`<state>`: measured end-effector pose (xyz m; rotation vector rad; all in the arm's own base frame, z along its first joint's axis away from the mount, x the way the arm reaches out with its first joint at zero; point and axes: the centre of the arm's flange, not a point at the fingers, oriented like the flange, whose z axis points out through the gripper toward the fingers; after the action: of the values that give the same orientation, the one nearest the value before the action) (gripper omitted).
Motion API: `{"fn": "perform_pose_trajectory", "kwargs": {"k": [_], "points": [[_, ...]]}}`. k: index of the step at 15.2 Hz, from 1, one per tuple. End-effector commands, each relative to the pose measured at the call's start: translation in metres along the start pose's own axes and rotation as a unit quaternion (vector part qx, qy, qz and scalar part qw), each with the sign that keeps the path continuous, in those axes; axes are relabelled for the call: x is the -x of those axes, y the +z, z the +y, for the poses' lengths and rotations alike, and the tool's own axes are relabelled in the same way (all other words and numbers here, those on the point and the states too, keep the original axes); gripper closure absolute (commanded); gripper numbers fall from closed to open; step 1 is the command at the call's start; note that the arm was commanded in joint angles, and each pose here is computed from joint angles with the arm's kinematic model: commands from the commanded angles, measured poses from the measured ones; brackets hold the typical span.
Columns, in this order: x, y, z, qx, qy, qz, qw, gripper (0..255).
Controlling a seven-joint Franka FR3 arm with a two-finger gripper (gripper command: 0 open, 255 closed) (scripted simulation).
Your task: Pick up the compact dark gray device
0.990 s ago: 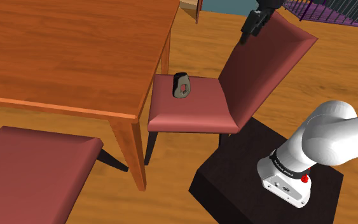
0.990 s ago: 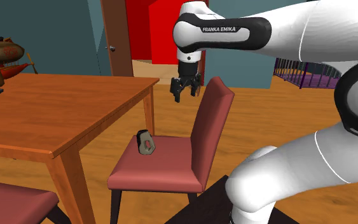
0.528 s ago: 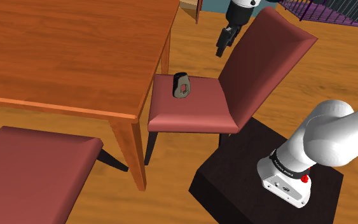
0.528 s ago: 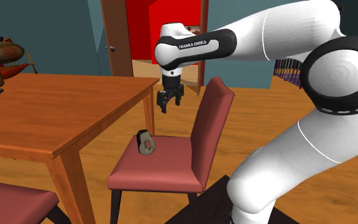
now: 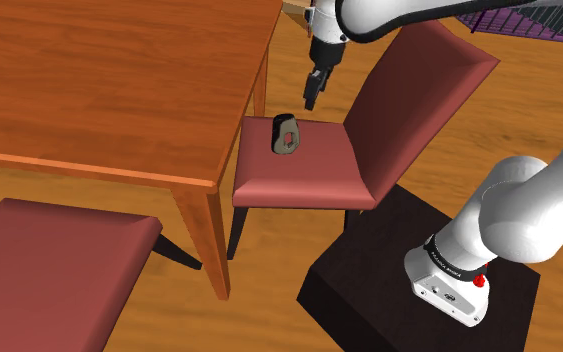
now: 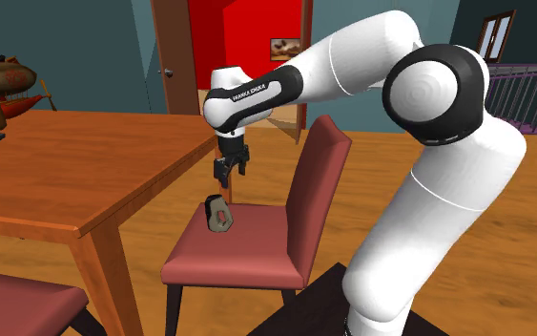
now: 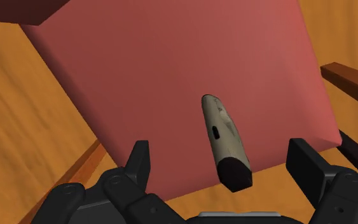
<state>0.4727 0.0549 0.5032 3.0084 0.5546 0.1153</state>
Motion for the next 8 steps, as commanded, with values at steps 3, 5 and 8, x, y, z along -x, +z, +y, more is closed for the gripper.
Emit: {"fn": "perform_pose_trajectory", "kwargs": {"k": [3, 5, 8], "points": [[-0.037, 0.038, -0.012, -0.002, -0.045, -0.009, 0.9990, 0], [-0.047, 0.048, -0.017, -0.003, -0.057, -0.011, 0.9983, 0], [-0.046, 0.064, -0.018, -0.003, -0.057, -0.011, 0.9983, 0]]}}
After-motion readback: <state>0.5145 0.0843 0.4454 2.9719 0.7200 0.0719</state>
